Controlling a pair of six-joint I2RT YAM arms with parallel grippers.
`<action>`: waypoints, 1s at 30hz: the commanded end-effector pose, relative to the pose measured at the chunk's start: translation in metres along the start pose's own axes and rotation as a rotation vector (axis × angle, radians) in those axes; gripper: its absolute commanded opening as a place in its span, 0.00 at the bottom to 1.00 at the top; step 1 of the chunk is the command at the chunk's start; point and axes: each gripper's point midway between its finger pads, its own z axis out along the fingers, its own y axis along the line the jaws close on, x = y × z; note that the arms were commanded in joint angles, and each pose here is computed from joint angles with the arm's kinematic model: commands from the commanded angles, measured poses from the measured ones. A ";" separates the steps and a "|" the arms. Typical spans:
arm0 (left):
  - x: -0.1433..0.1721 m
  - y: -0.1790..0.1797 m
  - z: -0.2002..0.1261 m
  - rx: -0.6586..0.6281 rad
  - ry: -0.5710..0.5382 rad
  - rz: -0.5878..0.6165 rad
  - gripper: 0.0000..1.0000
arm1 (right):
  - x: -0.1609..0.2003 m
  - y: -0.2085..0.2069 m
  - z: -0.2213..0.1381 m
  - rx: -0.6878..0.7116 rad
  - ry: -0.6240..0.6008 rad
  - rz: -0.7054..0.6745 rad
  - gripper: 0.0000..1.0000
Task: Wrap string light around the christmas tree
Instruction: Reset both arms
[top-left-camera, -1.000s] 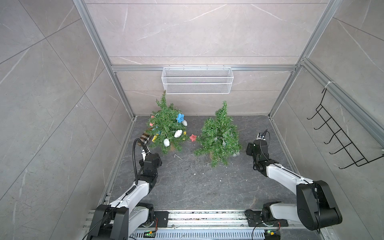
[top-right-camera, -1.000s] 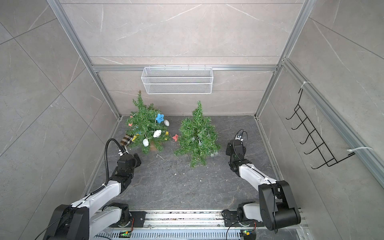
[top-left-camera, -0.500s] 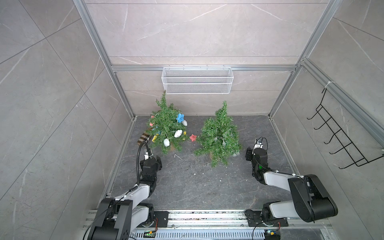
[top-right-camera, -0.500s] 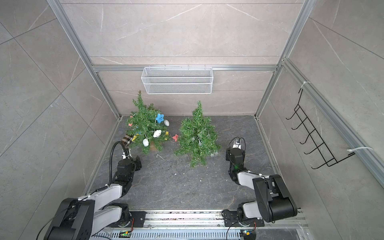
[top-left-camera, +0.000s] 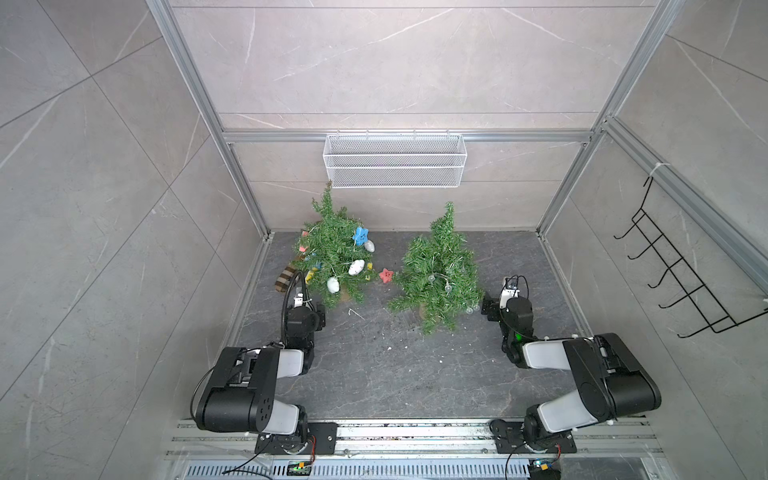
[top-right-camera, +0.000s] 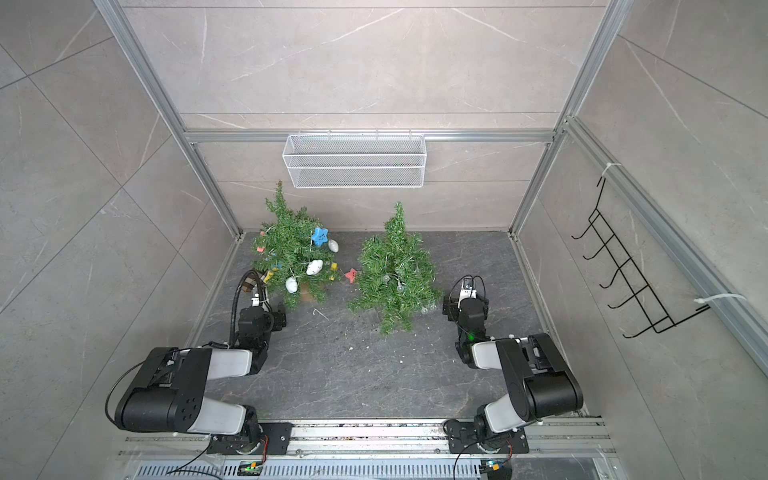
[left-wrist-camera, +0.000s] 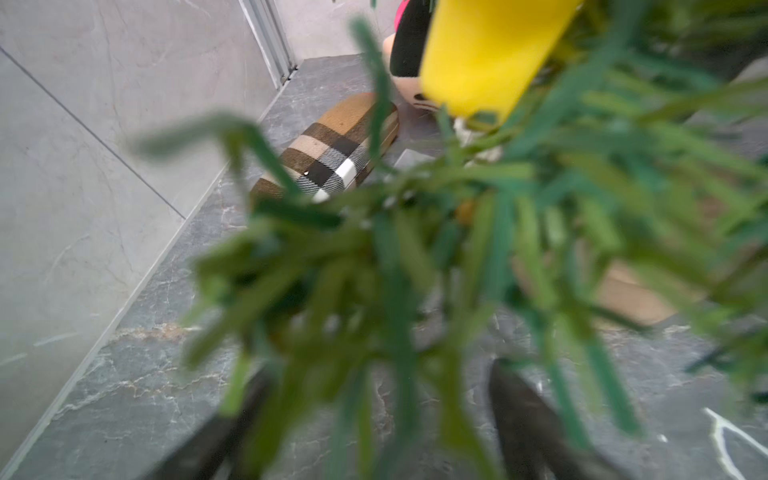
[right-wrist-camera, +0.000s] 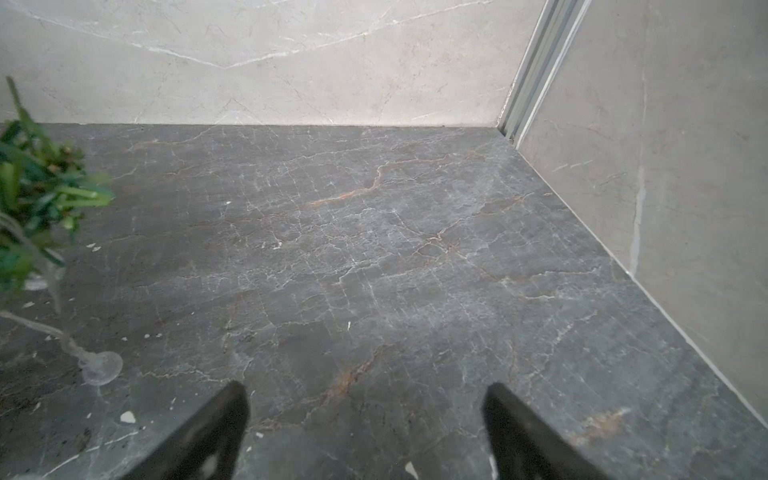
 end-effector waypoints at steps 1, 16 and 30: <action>-0.025 0.016 0.012 -0.059 -0.106 -0.067 1.00 | -0.002 0.001 0.000 -0.007 -0.010 0.002 1.00; -0.022 0.017 0.014 -0.047 -0.059 -0.085 1.00 | -0.002 0.000 0.000 -0.004 -0.015 0.005 0.99; -0.022 0.016 0.014 -0.046 -0.062 -0.079 1.00 | -0.003 0.000 0.000 -0.006 -0.016 0.004 1.00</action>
